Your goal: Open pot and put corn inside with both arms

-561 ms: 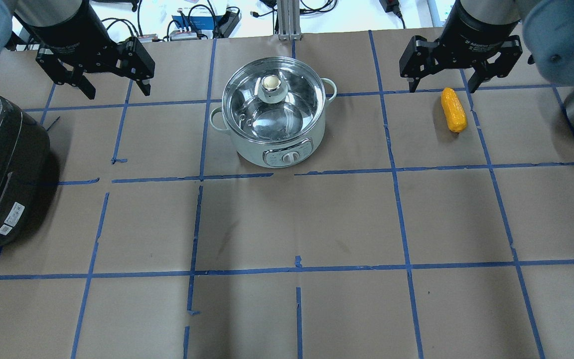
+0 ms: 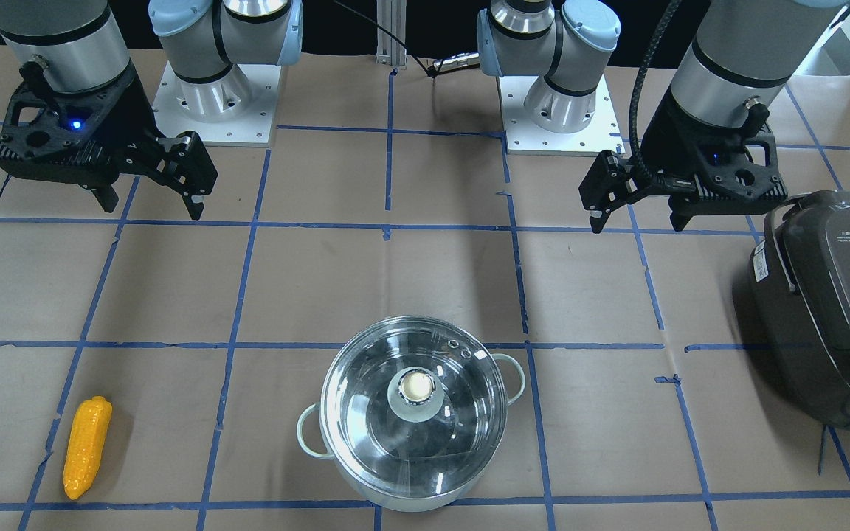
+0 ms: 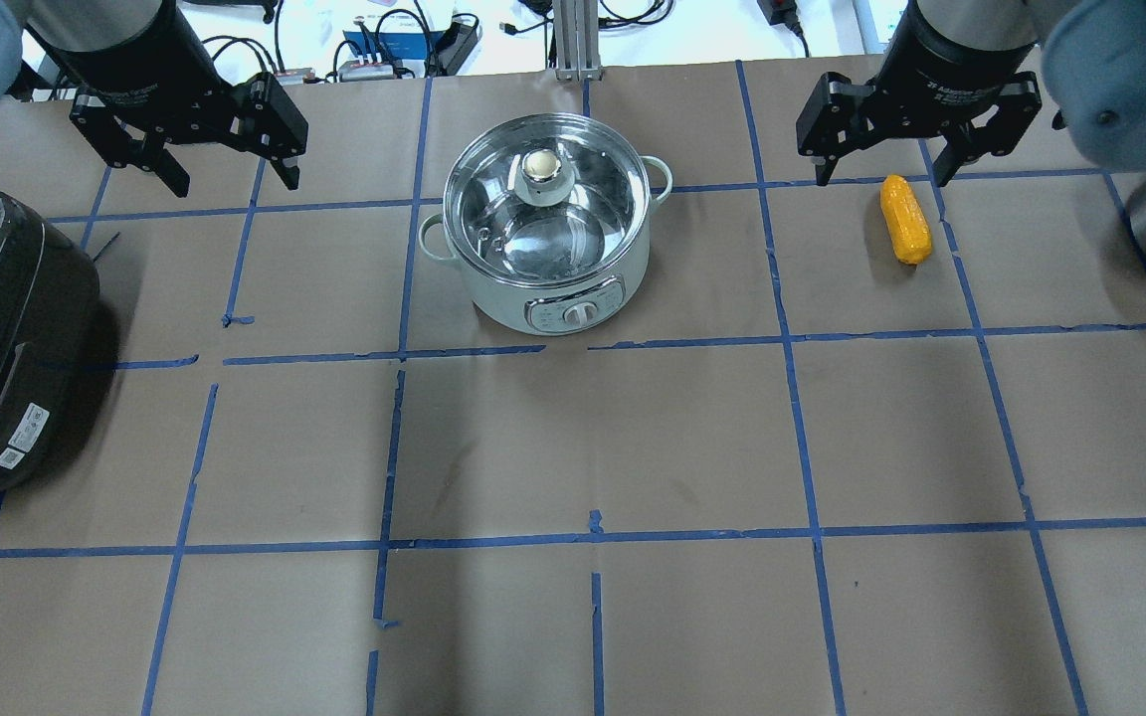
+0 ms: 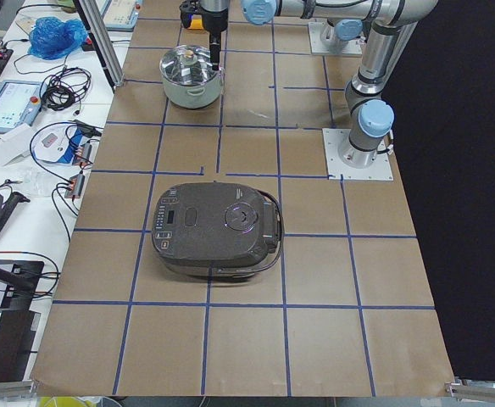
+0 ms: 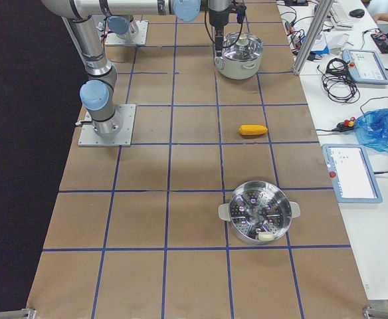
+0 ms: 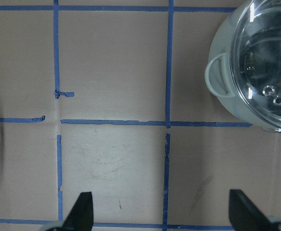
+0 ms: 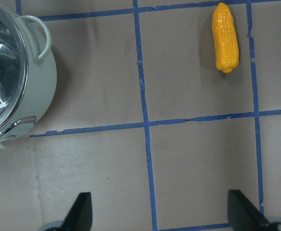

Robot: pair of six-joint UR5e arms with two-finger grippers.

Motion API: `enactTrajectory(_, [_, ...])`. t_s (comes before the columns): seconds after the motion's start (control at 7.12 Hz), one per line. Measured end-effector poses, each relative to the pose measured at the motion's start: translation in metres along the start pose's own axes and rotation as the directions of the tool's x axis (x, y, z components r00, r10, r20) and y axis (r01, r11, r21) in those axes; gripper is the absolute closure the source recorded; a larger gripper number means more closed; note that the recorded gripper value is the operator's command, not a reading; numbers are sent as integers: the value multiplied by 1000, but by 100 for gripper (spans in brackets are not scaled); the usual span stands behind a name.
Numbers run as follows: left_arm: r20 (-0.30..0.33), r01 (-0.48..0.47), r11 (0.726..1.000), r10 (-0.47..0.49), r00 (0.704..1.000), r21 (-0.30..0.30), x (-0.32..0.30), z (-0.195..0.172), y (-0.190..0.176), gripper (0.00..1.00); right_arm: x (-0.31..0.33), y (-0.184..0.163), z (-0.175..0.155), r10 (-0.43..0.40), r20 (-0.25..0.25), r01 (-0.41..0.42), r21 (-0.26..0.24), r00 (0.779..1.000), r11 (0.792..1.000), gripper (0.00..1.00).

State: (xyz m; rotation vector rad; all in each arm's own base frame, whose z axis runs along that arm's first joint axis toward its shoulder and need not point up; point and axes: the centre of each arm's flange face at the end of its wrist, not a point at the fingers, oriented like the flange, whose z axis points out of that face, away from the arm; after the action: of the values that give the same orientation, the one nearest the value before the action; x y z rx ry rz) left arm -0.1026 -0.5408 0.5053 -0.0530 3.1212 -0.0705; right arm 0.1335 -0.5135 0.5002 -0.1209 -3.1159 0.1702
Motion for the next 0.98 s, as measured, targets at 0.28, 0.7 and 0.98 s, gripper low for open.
enactTrajectory(0.28, [9,-3,1000,3,1000,-3,1,1,-1,0,3,-2,0,2,-2,-2,1,1000,1000,0])
enactTrajectory(0.7, [29,-37,999,36,999,14,23,8,-28,0,31,-35,-2,1,-8,-1,37,1000,999,1])
enactTrajectory(0.98, [21,-69,996,68,997,51,78,12,-69,0,97,-94,47,3,-17,-4,-24,1000,1000,1])
